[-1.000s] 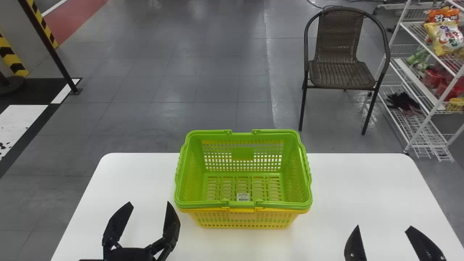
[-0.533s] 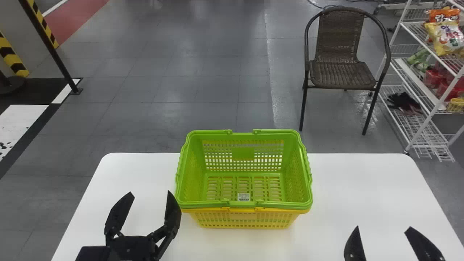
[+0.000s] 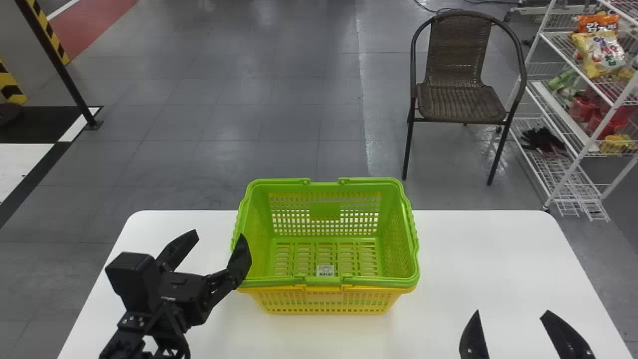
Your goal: Grasp handle with right gripper to insert into left gripper then lift and swing left to center
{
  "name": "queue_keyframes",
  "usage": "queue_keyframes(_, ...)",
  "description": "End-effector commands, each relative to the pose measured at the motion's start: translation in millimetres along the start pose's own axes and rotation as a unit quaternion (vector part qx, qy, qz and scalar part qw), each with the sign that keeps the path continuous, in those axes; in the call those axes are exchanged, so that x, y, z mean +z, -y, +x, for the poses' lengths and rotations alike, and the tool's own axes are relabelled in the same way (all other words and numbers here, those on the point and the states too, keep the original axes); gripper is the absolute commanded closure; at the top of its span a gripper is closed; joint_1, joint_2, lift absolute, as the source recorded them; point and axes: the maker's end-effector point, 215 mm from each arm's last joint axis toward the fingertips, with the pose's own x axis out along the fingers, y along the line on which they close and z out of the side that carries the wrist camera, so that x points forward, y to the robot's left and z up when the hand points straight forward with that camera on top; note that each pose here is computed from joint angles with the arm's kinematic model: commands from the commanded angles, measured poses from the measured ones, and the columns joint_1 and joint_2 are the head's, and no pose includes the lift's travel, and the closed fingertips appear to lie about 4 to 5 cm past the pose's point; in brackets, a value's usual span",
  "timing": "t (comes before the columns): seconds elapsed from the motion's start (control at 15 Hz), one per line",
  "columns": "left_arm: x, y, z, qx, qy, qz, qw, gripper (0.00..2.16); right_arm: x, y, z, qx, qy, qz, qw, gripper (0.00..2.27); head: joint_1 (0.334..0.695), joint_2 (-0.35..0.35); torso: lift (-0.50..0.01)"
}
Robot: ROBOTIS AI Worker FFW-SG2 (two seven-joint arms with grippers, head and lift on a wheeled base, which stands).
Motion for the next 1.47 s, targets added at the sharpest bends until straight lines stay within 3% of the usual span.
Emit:
queue_keyframes(0.0, 2.8, -17.2, 13.5, -0.015, -0.038, -0.049, 0.998, 0.11, -0.9, -0.1, -1.1, 0.0, -0.001, 0.0, 1.0, 0.09, 0.695, 0.054, 0.0)
queue_keyframes(0.2, 25.7, -27.0, 32.8, -0.039, -0.055, -0.082, 0.9944, 0.1, -3.2, -0.9, -1.8, 0.001, -0.004, 0.001, 1.0, 0.09, 0.695, 0.065, 0.0)
queue_keyframes(0.4, 32.6, -19.1, 45.7, -0.084, -0.105, -0.104, 0.9854, 0.1, -5.8, -2.5, -2.2, 0.002, -0.006, 0.001, 1.0, 0.09, 0.695, 0.074, 0.0)
queue_keyframes(0.47, 31.1, -20.1, 48.7, -0.085, -0.122, -0.108, 0.9829, 0.1, -7.1, -2.5, -3.1, 0.002, -0.008, 0.001, 1.0, 0.09, 0.695, 0.069, 0.0)
queue_keyframes(0.53, 28.9, -17.1, 52.5, -0.096, -0.137, -0.116, 0.979, 0.1, -6.6, -1.7, -2.4, 0.001, -0.007, 0.001, 1.0, 0.09, 0.695, 0.067, 0.0)
queue_keyframes(0.67, 10.8, -8.4, 50.9, -0.117, -0.195, -0.157, 0.961, 0.1, -7.3, -1.7, -2.7, 0.001, -0.008, 0.001, 1.0, 0.09, 0.695, 0.064, 0.0)
queue_keyframes(0.73, 9.8, -7.5, 53.6, -0.129, -0.207, -0.179, 0.9532, 0.11, -8.1, -2.5, -3.0, 0.002, -0.008, 0.001, 1.0, 0.09, 0.695, 0.061, 0.0)
queue_keyframes(0.93, 21.7, -17.9, 75.0, -0.137, -0.212, -0.193, 0.9481, 0.11, -9.5, -3.3, -3.7, 0.002, -0.011, 0.002, 1.0, 0.09, 0.695, 0.048, 0.0)
queue_keyframes(1.0, 21.9, -20.3, 79.7, -0.146, -0.231, -0.207, 0.9394, 0.11, -9.5, -3.3, -3.7, 0.002, -0.011, 0.002, 1.0, 0.09, 0.695, 0.05, 0.0)
queue_keyframes(1.13, 29.1, -26.1, 92.7, -0.164, -0.247, -0.226, 0.9281, 0.11, -9.5, -3.3, -3.7, 0.002, -0.011, 0.002, 1.0, 0.09, 0.695, 0.054, 0.0)
queue_keyframes(1.4, 16.3, -45.3, 99.2, -0.159, -0.286, -0.223, 0.9184, 0.11, -11.2, -3.7, -6.9, 0.004, -0.013, 0.001, 1.0, 0.09, 0.695, 0.065, 0.0)
